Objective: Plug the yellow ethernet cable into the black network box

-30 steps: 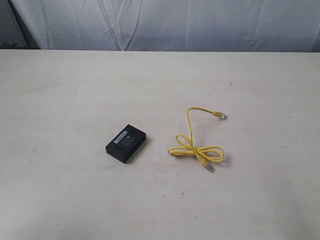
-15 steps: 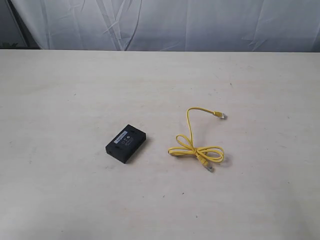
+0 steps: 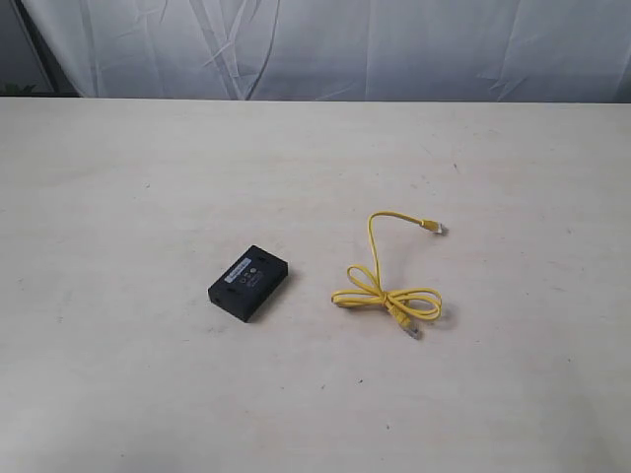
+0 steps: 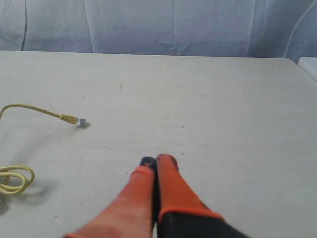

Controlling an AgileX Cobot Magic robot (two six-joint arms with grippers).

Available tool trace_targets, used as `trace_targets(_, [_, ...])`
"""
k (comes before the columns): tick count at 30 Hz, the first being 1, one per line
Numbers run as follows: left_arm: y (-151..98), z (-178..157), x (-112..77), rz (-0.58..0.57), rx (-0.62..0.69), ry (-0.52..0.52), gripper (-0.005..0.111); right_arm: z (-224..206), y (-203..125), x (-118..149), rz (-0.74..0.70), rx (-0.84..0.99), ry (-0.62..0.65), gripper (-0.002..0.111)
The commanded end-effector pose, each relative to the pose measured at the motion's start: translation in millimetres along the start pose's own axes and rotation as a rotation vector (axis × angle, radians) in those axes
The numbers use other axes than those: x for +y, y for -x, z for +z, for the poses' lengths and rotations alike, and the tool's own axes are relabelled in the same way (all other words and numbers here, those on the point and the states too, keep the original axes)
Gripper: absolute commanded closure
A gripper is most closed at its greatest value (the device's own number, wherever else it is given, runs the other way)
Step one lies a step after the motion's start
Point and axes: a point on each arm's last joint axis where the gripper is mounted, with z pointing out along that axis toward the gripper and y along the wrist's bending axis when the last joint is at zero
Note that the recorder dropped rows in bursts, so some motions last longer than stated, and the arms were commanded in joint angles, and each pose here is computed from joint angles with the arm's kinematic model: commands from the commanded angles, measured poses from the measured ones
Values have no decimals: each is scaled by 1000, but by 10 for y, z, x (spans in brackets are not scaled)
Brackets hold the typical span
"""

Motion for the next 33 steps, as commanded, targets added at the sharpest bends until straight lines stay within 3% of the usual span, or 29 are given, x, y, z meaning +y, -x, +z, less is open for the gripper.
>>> trace_targets(1, [-4,-2,0,-7,-6,0,107,-3,11,-3,2,-19,-6,108])
trace_targets(12, [-4,-2,0,-7,-6,0,107,-4,40,-3,2,-50,-6,108])
trace_targets(28, [-4,-2,0,-7,-6,0,107,-130,459,-3,1,-536,-6,108])
trace_targets(33, [-4,-2,0,-7,-6,0,107,-162,509,-3,1,-600,-6,108])
